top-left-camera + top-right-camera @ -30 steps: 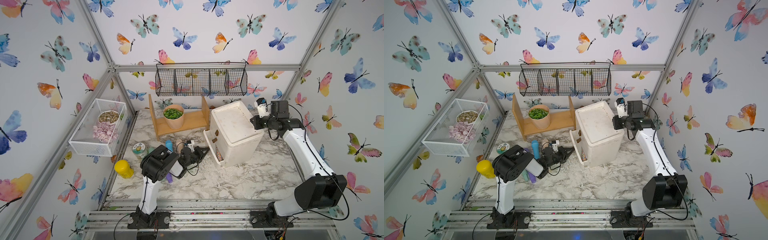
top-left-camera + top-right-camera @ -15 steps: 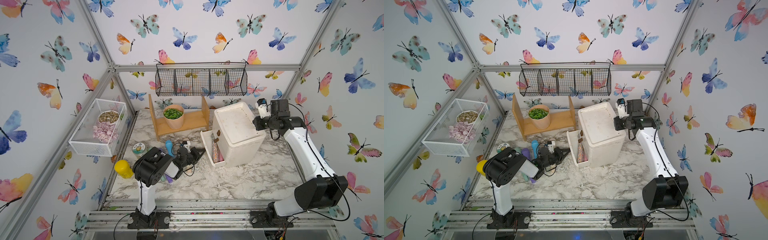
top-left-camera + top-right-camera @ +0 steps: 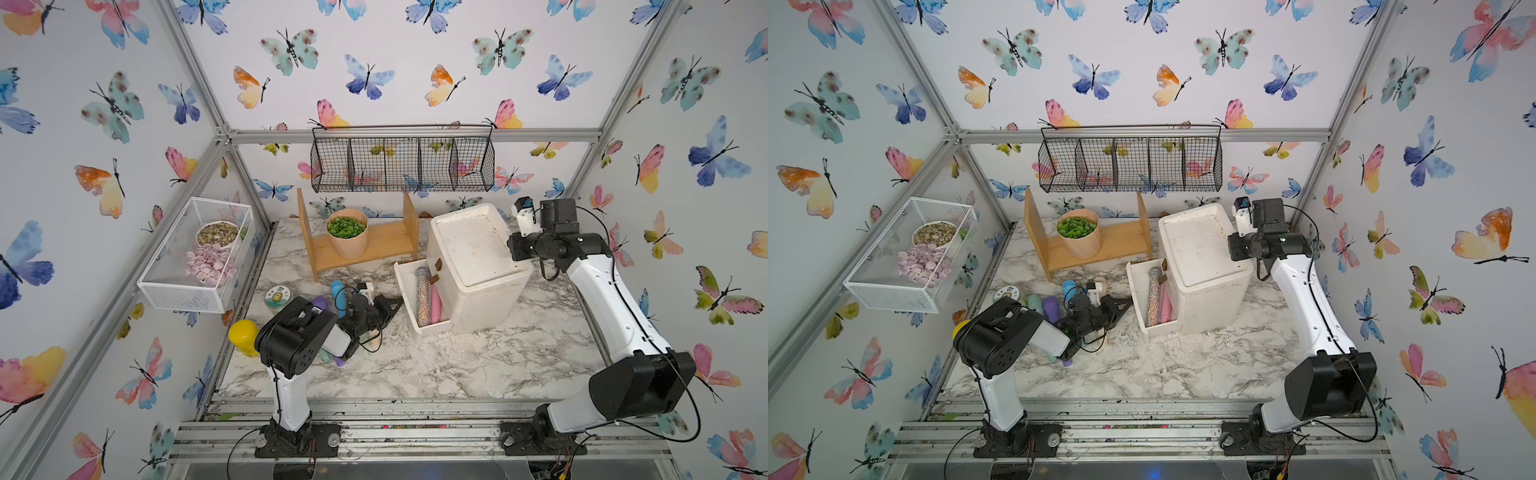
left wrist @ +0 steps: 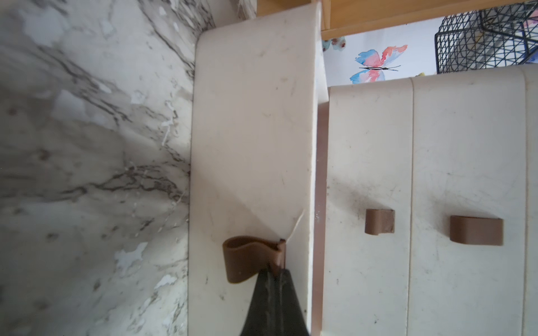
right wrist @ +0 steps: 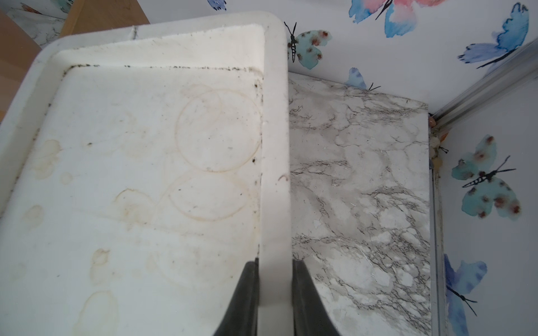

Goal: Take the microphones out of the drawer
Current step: Open the drawer in the storage box, then pick up the microphone from the drawer.

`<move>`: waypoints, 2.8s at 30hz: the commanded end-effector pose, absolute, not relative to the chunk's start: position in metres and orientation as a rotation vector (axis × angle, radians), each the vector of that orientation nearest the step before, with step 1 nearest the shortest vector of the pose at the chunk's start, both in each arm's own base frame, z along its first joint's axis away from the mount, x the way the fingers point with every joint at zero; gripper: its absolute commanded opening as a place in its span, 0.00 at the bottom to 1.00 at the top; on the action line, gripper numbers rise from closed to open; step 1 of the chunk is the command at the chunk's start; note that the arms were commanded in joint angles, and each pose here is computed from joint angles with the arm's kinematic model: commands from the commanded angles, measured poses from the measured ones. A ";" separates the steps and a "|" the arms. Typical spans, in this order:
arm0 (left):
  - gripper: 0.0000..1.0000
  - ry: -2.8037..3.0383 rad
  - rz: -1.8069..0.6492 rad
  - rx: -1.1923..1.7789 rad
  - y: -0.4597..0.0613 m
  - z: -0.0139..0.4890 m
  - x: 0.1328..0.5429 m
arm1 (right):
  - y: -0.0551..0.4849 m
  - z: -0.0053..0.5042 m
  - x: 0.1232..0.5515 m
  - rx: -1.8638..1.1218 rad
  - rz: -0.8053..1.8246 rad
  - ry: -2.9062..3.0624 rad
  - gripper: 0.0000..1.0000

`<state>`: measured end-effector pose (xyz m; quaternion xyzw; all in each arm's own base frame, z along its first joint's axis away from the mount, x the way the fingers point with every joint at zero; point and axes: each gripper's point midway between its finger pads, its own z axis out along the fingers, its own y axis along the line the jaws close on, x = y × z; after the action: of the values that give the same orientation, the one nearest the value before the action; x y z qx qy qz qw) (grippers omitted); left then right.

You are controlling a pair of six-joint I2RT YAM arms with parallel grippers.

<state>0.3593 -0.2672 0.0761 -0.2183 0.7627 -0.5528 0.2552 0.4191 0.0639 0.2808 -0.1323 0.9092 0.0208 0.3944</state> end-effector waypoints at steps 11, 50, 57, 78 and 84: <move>0.06 2.119 -1.370 -0.640 -0.250 0.071 0.360 | 0.033 0.312 0.427 -0.232 -0.106 2.216 0.02; 0.54 2.506 -0.410 0.201 -0.315 0.114 0.390 | 0.073 0.306 0.412 -0.316 0.184 2.188 0.04; 0.54 2.540 -0.238 0.291 -0.319 0.098 0.390 | 0.077 0.305 0.412 -0.324 0.216 2.187 0.04; 0.54 2.625 -0.115 0.405 -0.333 0.042 0.381 | 0.080 0.301 0.412 -0.332 0.232 2.201 0.05; 0.54 2.654 -0.060 0.412 -0.327 0.026 0.377 | 0.079 0.301 0.412 -0.332 0.231 2.201 0.05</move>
<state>0.3901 -0.3456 0.0654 0.1412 0.9495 -0.0713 0.2711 0.4161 0.0726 0.2808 -0.1357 0.8985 0.0665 0.4122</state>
